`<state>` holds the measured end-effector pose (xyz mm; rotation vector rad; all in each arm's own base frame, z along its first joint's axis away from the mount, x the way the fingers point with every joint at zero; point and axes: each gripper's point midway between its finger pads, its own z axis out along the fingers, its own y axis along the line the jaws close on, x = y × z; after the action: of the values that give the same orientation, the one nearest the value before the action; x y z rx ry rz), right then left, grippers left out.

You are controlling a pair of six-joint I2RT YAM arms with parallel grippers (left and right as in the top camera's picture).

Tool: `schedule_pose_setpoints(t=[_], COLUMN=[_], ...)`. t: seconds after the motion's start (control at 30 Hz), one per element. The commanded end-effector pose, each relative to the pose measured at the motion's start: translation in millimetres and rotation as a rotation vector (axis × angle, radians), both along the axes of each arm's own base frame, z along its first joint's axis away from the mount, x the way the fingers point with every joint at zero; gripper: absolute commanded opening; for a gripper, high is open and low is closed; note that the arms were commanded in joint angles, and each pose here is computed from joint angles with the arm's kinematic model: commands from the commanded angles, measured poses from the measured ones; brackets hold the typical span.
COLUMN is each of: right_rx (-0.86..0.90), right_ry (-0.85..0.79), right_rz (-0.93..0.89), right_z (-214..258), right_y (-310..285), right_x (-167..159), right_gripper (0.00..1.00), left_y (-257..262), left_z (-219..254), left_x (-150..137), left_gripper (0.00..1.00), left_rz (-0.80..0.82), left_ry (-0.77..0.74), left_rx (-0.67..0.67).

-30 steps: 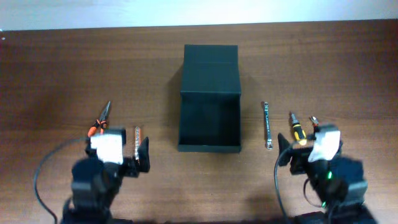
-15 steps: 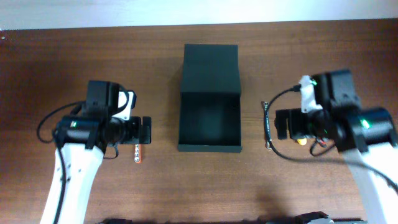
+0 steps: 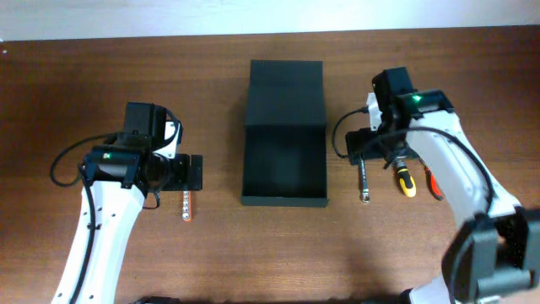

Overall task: Pack container
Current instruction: 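Lower right gripper onto the silver wrench and close on it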

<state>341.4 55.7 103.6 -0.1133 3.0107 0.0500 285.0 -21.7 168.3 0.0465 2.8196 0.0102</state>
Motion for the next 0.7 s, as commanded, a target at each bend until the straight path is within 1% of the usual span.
schedule_pose_setpoints(t=[0.0, 0.23, 0.27, 0.33, 0.43, 0.67], right_rx=[-0.026, -0.033, -0.034, -0.035, -0.037, -0.034], right_ry=[-0.006, 0.003, 0.005, 0.012, 0.032, 0.081], right_rz=[-0.01, -0.011, -0.007, -0.005, -0.012, -0.078], right_z=[-11.6, -37.5, -40.3, -45.3, -53.1, -67.0], right_y=[-3.7, -3.2, -2.9, -2.8, -5.7, -26.9], right_x=[13.6, 28.1, 29.2, 30.3, 29.3, 18.9], right_gripper=[1.0, 0.99, 0.99, 0.94, 0.91, 0.91], left_y=[5.4, 6.3, 6.4, 9.6, 15.4, 27.8], left_z=[9.4, 14.4, 14.8, 15.3, 15.3, 15.5], left_x=[10.0, 21.8, 22.6, 23.8, 24.1, 24.4], left_gripper=[0.99, 0.99, 0.99, 0.99, 0.99, 0.99], left_rz=[0.005, 0.01, 0.011, 0.021, 0.04, 0.083], left_ry=[-0.051, -0.103, -0.107, -0.112, -0.112, -0.112], left_rx=[0.033, 0.038, 0.039, 0.042, 0.042, 0.043])
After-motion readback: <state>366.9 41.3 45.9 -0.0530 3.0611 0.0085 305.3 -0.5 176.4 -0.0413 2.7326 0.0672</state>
